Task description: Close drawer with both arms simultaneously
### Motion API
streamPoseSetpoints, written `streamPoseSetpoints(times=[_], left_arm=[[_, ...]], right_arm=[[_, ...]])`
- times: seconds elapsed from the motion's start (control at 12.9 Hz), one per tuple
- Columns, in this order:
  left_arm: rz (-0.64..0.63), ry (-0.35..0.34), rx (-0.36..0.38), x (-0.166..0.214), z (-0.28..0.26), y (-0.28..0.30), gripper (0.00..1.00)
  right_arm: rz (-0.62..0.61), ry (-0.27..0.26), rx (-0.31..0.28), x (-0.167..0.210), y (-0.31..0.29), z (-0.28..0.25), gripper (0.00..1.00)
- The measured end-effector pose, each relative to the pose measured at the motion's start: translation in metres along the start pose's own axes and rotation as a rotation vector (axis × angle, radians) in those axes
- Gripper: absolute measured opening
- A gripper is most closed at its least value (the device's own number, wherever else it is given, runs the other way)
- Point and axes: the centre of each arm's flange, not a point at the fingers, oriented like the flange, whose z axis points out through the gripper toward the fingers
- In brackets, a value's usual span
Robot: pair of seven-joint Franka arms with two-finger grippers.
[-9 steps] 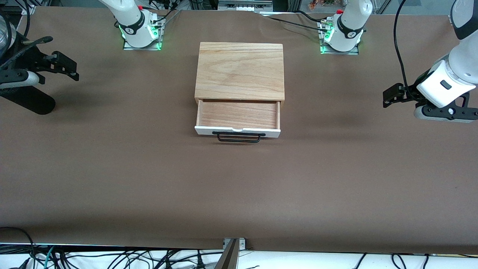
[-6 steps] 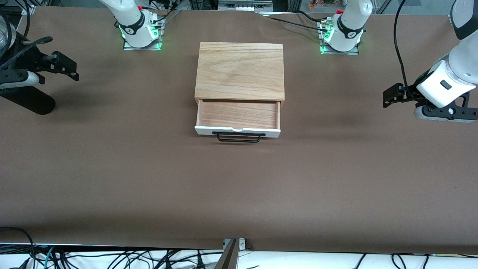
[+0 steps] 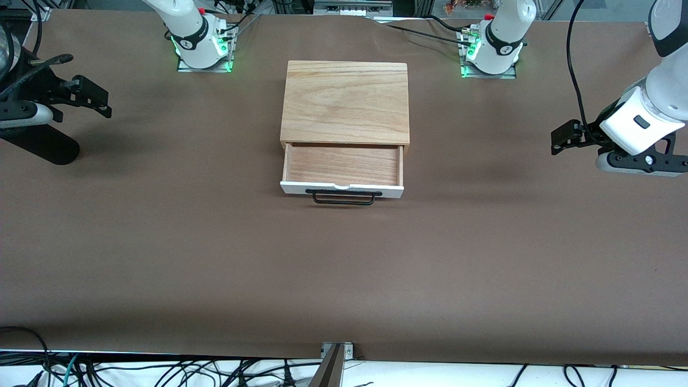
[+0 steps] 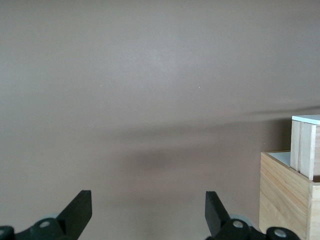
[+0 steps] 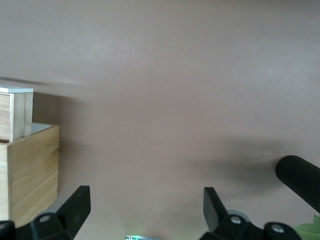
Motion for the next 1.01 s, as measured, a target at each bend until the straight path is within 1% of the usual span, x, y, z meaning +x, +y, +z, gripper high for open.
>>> streamPoseSetpoints(times=[1.01], left_arm=[[0.0,0.0,0.0,0.0,0.0,0.0,1.0]], right_arm=[[0.007,0.013,0.0,0.0012,0.0039,-0.0012,1.0]])
